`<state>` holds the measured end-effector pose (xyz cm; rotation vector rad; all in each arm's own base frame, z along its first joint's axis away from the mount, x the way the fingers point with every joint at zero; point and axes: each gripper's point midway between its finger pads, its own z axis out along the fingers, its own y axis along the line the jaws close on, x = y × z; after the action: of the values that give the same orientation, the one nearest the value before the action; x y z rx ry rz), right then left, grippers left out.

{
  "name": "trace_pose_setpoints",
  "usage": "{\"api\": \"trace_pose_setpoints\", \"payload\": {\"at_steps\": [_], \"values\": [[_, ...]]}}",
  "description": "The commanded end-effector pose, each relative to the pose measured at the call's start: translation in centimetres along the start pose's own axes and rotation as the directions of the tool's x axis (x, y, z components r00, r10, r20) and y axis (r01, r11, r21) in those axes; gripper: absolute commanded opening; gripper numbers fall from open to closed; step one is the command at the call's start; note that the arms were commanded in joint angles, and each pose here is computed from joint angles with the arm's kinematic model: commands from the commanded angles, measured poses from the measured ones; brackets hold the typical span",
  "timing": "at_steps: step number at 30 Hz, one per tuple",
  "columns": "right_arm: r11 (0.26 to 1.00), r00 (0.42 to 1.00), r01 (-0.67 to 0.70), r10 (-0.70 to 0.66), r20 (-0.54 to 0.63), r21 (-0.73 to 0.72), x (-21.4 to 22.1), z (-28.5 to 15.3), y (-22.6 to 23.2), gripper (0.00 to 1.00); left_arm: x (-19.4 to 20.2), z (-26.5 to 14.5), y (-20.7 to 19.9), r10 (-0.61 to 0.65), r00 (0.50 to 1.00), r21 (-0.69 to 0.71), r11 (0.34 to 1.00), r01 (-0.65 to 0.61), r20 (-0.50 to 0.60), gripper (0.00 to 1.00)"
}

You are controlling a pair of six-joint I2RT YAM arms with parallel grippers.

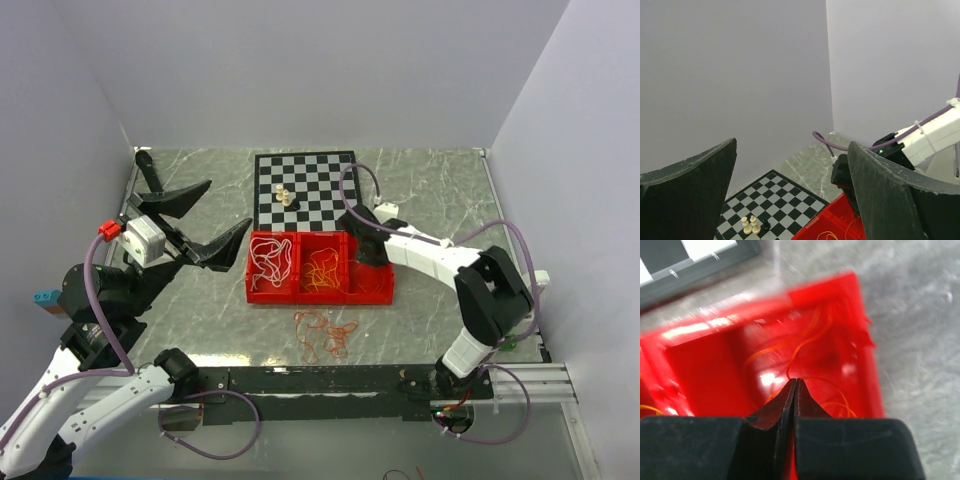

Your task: Untangle the cables

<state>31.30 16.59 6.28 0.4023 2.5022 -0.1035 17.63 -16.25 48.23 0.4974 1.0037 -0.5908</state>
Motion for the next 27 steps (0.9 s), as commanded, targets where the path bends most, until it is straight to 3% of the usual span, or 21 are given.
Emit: {"api": "trace_pose_setpoints", "payload": {"at_steps": [1, 8, 12, 15, 20, 27], "values": [[0.992, 0.99, -0.044, 0.059, 0.129, -0.116, -3.8, -3.6, 0.4, 0.08, -0.8, -0.1, 0.0, 0.006, 0.999, 0.004, 1.0, -0.006, 0.031, 0.97], [0.996, 0.995, 0.0, 0.008, 0.099, -0.085, -3.5, -3.6, 0.1, 0.09, -0.9, -0.1, 0.1, 0.009, 0.999, 0.001, 1.0, -0.009, 0.034, 0.97], [0.999, 0.999, 0.001, 0.001, 0.046, -0.041, -1.9, -2.1, -0.4, 0.0, -1.0, -0.1, 0.2, 0.012, 0.999, 0.0, 1.0, -0.012, 0.034, 0.97], [1.0, 0.999, -0.021, 0.022, 0.047, -0.015, -1.5, -1.6, -1.3, 0.0, -0.9, -0.1, 0.2, 0.016, 0.999, -0.001, 1.0, -0.016, 0.029, 0.97], [0.993, 0.99, -0.102, 0.096, 0.103, 0.06, -2.7, -2.5, -3.9, 0.0, -1.1, -0.1, 0.2, 0.016, 0.999, -0.002, 1.0, -0.016, 0.033, 0.97], [0.98, 0.959, -0.198, 0.195, 0.208, -0.005, -6.3, -5.1, -5.8, 0.0, -1.1, 0.0, 0.0, 0.013, 0.999, 0.007, 1.0, -0.013, 0.039, 0.97]]}}
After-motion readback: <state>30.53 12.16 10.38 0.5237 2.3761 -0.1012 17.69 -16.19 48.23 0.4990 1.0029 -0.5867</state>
